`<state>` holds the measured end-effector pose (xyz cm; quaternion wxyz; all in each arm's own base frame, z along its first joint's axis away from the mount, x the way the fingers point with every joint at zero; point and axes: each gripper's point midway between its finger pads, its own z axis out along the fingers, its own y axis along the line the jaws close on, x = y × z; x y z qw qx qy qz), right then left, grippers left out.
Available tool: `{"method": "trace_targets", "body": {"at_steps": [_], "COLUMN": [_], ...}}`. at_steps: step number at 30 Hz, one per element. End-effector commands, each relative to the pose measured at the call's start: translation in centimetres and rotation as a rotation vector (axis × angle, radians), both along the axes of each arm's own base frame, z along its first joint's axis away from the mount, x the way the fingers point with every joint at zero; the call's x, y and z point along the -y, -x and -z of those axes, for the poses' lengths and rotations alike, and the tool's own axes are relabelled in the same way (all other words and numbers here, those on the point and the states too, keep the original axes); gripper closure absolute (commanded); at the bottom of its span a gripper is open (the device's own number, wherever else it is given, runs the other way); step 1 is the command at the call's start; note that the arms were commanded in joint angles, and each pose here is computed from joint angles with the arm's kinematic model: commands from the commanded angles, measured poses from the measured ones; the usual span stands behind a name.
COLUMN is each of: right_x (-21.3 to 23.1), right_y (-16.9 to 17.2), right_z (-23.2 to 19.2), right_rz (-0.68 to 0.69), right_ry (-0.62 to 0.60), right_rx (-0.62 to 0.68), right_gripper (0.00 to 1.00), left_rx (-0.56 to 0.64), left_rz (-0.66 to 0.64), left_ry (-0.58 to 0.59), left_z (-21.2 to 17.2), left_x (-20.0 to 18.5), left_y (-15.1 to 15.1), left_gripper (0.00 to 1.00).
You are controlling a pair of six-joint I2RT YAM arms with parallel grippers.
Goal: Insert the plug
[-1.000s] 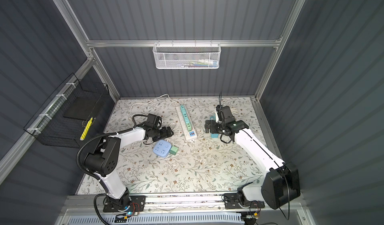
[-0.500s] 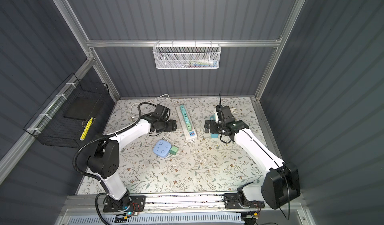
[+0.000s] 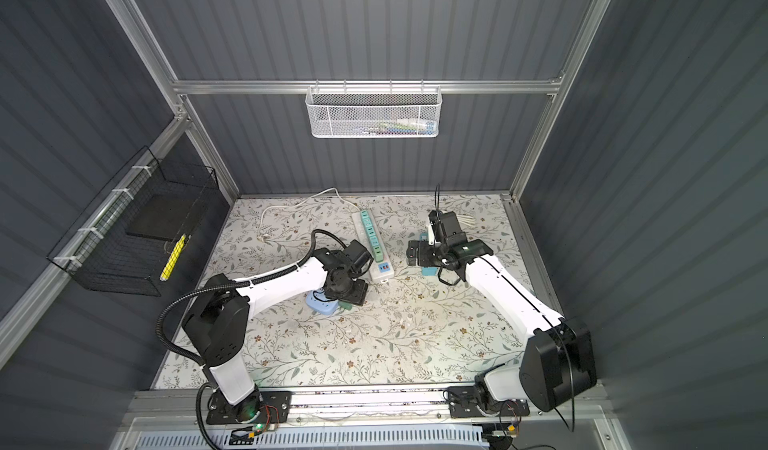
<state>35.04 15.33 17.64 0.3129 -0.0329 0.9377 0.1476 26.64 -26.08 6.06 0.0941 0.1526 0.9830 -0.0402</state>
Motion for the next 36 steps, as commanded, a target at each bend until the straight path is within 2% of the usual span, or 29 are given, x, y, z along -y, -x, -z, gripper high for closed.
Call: {"method": "trace_targets", "body": {"at_steps": [1,5,11,12,15,23,28,30,36], "right_x": [-0.3,0.0,0.0,-0.1,-0.1,0.5,2.1,1.7,-1.7], "right_y": [-0.1,0.0,0.1,0.1,0.1,0.0,-0.4,-0.2,0.9], "right_z": [-0.2,-0.1,-0.1,0.1,-0.1,0.4,0.8,0.5,-1.0], "right_rz": [-0.004,0.002,0.005,0.004,0.003,0.047,0.153,0.112,-0.095], "right_ry": [-0.004,0.005,-0.002,-0.001,-0.001,0.014,0.038,0.005,-0.105], "right_rx": [0.007,0.008,0.004,0.000,0.000,-0.006,-0.011,-0.017,-0.023], "right_gripper": [0.01,0.01,0.01,0.01,0.01,0.01,0.01,0.02,0.26], "left_rx": [-0.059,-0.081,-0.042,-0.041,-0.036,-0.037,0.031,0.091,0.333], "left_rz": [-0.025,-0.020,-0.011,-0.009,-0.017,-0.005,0.055,0.087,0.211], "left_ry": [-0.046,-0.043,-0.114,-0.122,-0.119,-0.123,-0.050,-0.012,0.128], "left_z": [1.9,3.0,3.6,3.8,3.8,4.5,2.8,1.4,-4.1], "left_x": [-1.0,-0.7,-1.5,-1.5,-1.5,-2.0,-1.0,-0.4,1.8], "left_y": [0.9,1.1,0.0,-0.1,-0.2,0.3,-0.4,-1.0,-3.2], "left_gripper": [0.30,0.31,0.31,0.33,0.47,0.49,0.67,0.75,0.80]}}
